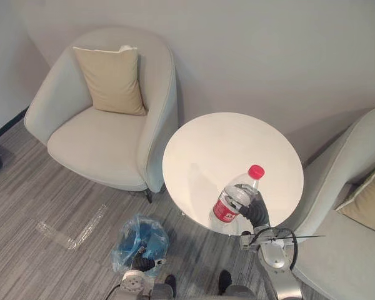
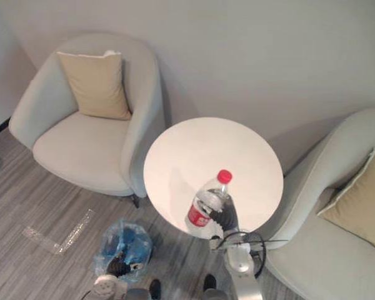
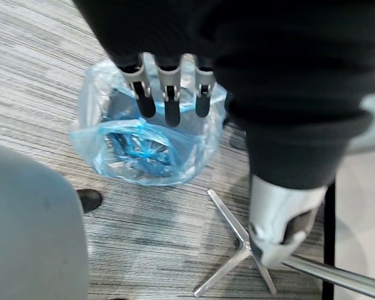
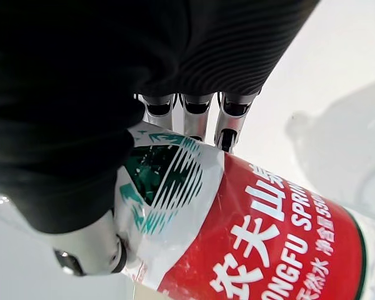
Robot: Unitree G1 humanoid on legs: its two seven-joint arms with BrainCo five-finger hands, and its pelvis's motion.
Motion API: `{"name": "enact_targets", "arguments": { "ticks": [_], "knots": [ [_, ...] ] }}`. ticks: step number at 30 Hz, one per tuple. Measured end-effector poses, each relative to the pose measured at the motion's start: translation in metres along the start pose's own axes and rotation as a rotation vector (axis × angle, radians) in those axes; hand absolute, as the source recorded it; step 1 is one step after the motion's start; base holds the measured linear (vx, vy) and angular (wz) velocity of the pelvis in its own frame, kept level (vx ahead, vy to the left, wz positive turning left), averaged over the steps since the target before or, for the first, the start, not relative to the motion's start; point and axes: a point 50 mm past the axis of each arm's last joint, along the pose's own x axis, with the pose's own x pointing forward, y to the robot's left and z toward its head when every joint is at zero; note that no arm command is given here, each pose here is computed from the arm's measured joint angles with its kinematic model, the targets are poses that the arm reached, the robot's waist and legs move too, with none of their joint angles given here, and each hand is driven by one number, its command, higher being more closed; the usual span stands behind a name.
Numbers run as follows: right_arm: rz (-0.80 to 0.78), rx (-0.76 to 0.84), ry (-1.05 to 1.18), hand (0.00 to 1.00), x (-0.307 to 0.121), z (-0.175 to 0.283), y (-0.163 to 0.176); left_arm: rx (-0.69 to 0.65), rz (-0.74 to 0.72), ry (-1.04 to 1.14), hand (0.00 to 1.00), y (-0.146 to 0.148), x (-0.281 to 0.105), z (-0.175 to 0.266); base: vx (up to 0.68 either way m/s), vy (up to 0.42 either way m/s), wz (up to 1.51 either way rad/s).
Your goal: Gather rubbish on tea table into small bin, then transfer packed bag to large trash can.
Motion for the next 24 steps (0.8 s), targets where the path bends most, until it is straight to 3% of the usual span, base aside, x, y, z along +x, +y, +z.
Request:
{"name": "enact_targets", "arguments": {
  "ticks": [11, 18, 24],
  "knots": [
    [0.049, -0.063, -0.110, 1.00, -0.011, 0.023, 0.008, 0.050, -0.019, 0.000, 0.00, -0.002, 0.001, 0.001, -0.05, -0.027, 0.37],
    [0.036, -0.113, -0.242, 1.00, 0.015, 0.046, 0.010, 0.074, -0.052, -0.063, 0.00, -0.013, 0.003, 0.018, -0.14, -0.011, 0.81],
    [-0.024, -0.122, -0.193, 1.00, 0.021, 0.035, 0.003, 0.139, -0.192, -0.073, 0.00, -0.057, -0.008, 0.015, -0.07, 0.121, 0.71]
  ]
}}
